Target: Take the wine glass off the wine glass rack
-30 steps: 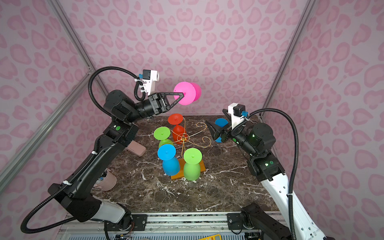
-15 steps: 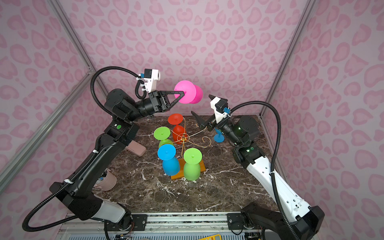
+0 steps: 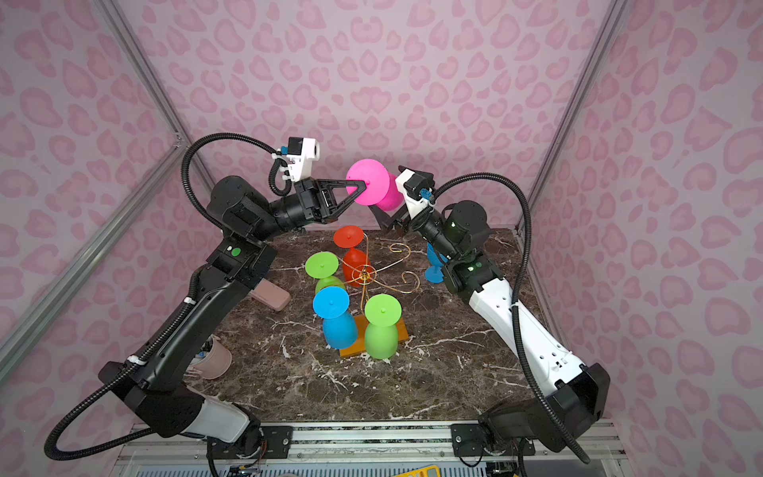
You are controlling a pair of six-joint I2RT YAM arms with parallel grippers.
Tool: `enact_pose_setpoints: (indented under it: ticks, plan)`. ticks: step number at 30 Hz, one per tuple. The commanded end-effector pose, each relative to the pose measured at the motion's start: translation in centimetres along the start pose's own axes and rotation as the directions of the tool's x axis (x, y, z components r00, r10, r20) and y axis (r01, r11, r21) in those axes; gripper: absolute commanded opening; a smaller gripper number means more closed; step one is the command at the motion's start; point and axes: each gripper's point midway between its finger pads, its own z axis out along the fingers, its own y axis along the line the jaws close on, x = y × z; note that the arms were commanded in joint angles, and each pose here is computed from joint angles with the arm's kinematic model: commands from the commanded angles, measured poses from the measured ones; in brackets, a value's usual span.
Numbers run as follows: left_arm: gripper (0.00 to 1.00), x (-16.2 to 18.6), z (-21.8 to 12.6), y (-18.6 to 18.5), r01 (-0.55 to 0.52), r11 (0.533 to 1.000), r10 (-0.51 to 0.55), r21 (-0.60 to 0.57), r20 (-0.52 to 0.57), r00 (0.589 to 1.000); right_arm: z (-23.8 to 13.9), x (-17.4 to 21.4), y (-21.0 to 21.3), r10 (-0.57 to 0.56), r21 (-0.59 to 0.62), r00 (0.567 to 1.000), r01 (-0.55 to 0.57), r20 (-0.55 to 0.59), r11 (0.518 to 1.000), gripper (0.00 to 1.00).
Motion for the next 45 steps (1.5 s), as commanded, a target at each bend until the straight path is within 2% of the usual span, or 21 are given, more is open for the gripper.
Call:
enact_pose_setpoints:
  ticks: [1, 9, 18, 19, 22, 24, 25, 28, 31, 34, 37, 41, 45]
  plan:
    - [0.04, -0.6, -0.2, -2.3, -0.043, 0.997, 0.041, 0.065, 0.02, 0.999, 0.6, 0.6, -0.2, -0.01, 0.008, 1.0, 0.011, -0.007, 1.0, 0.97]
    - [0.04, -0.7, -0.2, -2.9, 0.0, 0.996, -0.001, 0.091, 0.008, 1.0, 1.1, 1.5, -0.3, -0.006, 0.012, 1.0, 0.007, -0.028, 1.0, 0.94]
    - [0.03, -1.2, -0.4, -1.9, 0.063, 0.992, -0.065, 0.106, 0.015, 0.998, 0.4, 0.8, -0.5, 0.016, 0.028, 0.999, -0.016, -0.028, 0.999, 0.83]
    - [0.06, -1.2, -0.4, -1.8, 0.066, 0.993, -0.068, 0.103, 0.017, 0.998, 0.3, 0.8, -0.6, 0.022, 0.034, 0.999, -0.021, -0.035, 0.999, 0.82]
    - [0.25, -1.4, -0.5, -1.6, 0.054, 0.994, -0.057, 0.096, 0.025, 0.998, -0.3, 0.3, -1.0, 0.047, 0.055, 0.996, -0.043, -0.07, 0.998, 0.81]
    - [0.44, -1.5, -0.7, -1.3, 0.026, 0.997, -0.029, 0.078, 0.032, 0.999, -0.8, -0.1, -1.4, 0.073, 0.073, 0.992, -0.066, -0.105, 0.995, 0.79]
    - [0.51, -1.6, -0.8, -1.1, 0.013, 0.998, -0.015, 0.066, 0.037, 0.999, -1.2, -0.2, -1.5, 0.09, 0.079, 0.988, -0.08, -0.124, 0.994, 0.79]
    - [0.58, -1.9, -1.5, -0.6, -0.071, 0.997, 0.068, 0.031, 0.062, 0.996, -2.9, -0.4, -1.7, 0.138, 0.103, 0.97, -0.119, -0.201, 0.988, 0.77]
    - [0.6, -2.1, -2.0, 0.3, -0.231, 0.972, 0.234, -0.048, 0.071, 0.97, -4.9, -0.6, -1.8, 0.171, 0.139, 0.942, -0.136, -0.288, 0.981, 0.75]
    - [0.62, -2.5, -2.6, 1.3, -0.407, 0.904, 0.42, -0.128, 0.104, 0.901, -6.8, -0.9, -1.9, 0.206, 0.167, 0.904, -0.153, -0.376, 0.974, 0.72]
    - [0.63, -2.7, -3.3, 2.2, -0.586, 0.779, 0.615, -0.222, 0.094, 0.783, -8.0, -1.1, -1.5, 0.232, 0.174, 0.879, -0.173, -0.417, 0.969, 0.72]
    - [0.62, -2.9, -3.9, 3.1, -0.779, 0.537, 0.829, -0.324, 0.034, 0.557, -9.0, -1.0, -1.3, 0.258, 0.186, 0.849, -0.191, -0.46, 0.964, 0.7]
    - [0.63, -3.3, -4.0, 3.8, -0.886, 0.258, 0.951, -0.385, -0.059, 0.302, -8.9, -0.2, -0.4, 0.295, 0.165, 0.806, -0.245, -0.513, 0.955, 0.67]
